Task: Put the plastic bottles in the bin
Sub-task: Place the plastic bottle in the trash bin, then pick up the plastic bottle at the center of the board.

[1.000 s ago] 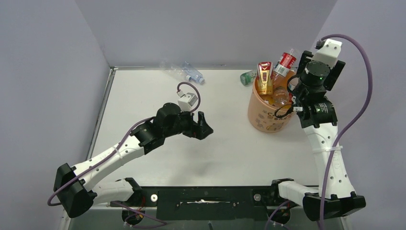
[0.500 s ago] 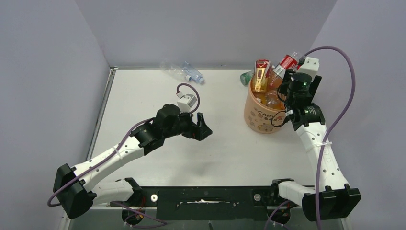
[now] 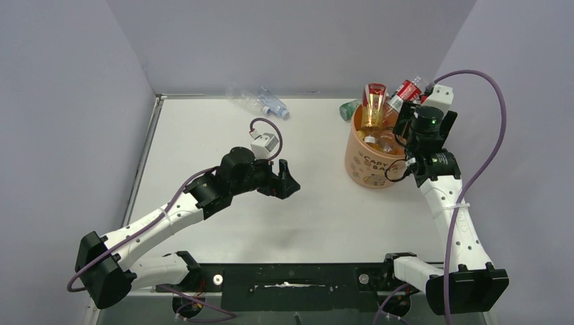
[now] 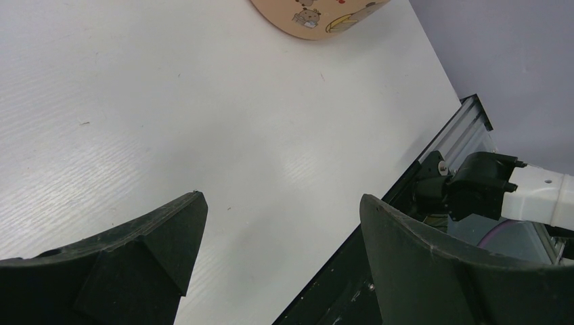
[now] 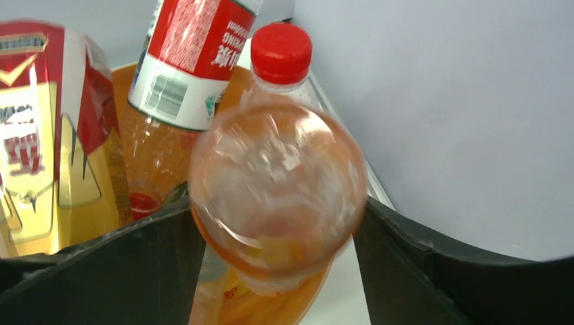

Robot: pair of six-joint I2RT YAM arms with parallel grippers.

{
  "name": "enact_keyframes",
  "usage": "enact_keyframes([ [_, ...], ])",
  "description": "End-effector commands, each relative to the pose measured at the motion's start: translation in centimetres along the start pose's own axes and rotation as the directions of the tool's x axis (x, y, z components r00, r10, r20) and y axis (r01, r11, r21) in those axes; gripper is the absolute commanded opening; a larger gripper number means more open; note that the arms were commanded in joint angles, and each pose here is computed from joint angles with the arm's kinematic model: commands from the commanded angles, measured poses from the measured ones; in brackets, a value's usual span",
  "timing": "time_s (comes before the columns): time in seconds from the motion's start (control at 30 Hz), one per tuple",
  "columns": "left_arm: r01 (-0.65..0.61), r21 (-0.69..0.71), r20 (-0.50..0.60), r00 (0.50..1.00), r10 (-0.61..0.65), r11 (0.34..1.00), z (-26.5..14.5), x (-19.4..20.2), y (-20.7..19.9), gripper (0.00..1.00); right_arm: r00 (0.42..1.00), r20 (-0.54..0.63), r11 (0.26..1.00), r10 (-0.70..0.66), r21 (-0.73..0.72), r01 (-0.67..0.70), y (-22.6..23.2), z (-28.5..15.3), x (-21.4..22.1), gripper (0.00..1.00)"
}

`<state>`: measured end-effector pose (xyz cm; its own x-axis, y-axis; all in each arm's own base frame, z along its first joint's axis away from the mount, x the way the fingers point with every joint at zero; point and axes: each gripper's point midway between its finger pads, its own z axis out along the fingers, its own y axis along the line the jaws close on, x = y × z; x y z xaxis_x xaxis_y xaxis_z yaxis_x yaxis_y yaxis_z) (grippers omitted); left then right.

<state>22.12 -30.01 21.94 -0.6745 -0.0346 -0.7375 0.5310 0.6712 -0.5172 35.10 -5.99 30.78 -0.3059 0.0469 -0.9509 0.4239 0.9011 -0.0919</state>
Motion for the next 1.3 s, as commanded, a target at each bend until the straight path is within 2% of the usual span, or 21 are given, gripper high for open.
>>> enact_keyframes([
  [0.0, -0.013, 0.052, 0.077, 0.997, 0.009, 0.999, -0.4, -2.5, -1.5, 0.84, 0.999, -0.012, 0.998, 0.044, -0.047, -0.044, 0.5, -1.1, -0.9, 0.84],
  [0.03, -0.013, 0.051, 0.077, 0.997, 0.009, 0.999, -0.3, -2.5, -1.5, 0.84, 0.999, -0.002, 0.998, 0.050, -0.045, -0.050, 0.3, -1.5, -1.7, 0.92],
  [0.1, -0.013, 0.046, 0.075, 0.997, 0.010, 0.999, -0.2, -2.5, -1.4, 0.84, 0.998, 0.021, 0.997, 0.066, -0.047, -0.065, -0.1, -2.4, -3.4, 0.99],
  [0.33, 0.002, -0.002, 0.089, 0.996, -0.002, 1.000, 0.1, -3.2, -0.7, 0.84, 0.987, 0.104, 0.990, 0.123, -0.076, -0.115, -1.4, -6.0, -8.7, 0.98],
  [0.47, 0.047, -0.085, 0.117, 0.992, -0.037, 0.995, 0.2, -4.5, 0.9, 0.85, 0.978, 0.130, 0.981, 0.163, -0.127, -0.146, -1.5, -8.0, -10.1, 0.98],
  [0.73, 0.197, -0.251, 0.295, 0.948, -0.119, 0.948, 0.0, -11.2, 6.3, 0.85, 0.972, 0.087, 0.922, 0.219, -0.344, -0.177, 1.2, -11.4, -10.0, 0.98],
  [0.93, 0.321, -0.327, 0.409, 0.896, -0.173, 0.889, 0.2, -15.7, 12.2, 0.85, 0.967, -0.015, 0.798, 0.253, -0.563, -0.217, 5.5, -13.9, -8.2, 0.98],
  [1.07, 0.408, -0.341, 0.468, 0.855, -0.223, 0.847, 0.8, -17.2, 16.9, 0.85, 0.965, -0.060, 0.630, 0.256, -0.746, -0.214, 9.4, -16.9, -6.9, 0.98],
  [1.17, 0.436, -0.355, 0.492, 0.839, -0.232, 0.827, 1.5, -17.8, 19.4, 0.85, 0.968, -0.105, 0.520, 0.230, -0.827, -0.213, 12.4, -18.9, -3.8, 0.98],
  [1.27, 0.463, -0.380, 0.522, 0.822, -0.227, 0.801, 1.8, -18.1, 21.5, 0.85, 0.974, -0.129, 0.475, 0.189, -0.856, -0.205, 14.8, -20.1, 0.0, 0.98],
])
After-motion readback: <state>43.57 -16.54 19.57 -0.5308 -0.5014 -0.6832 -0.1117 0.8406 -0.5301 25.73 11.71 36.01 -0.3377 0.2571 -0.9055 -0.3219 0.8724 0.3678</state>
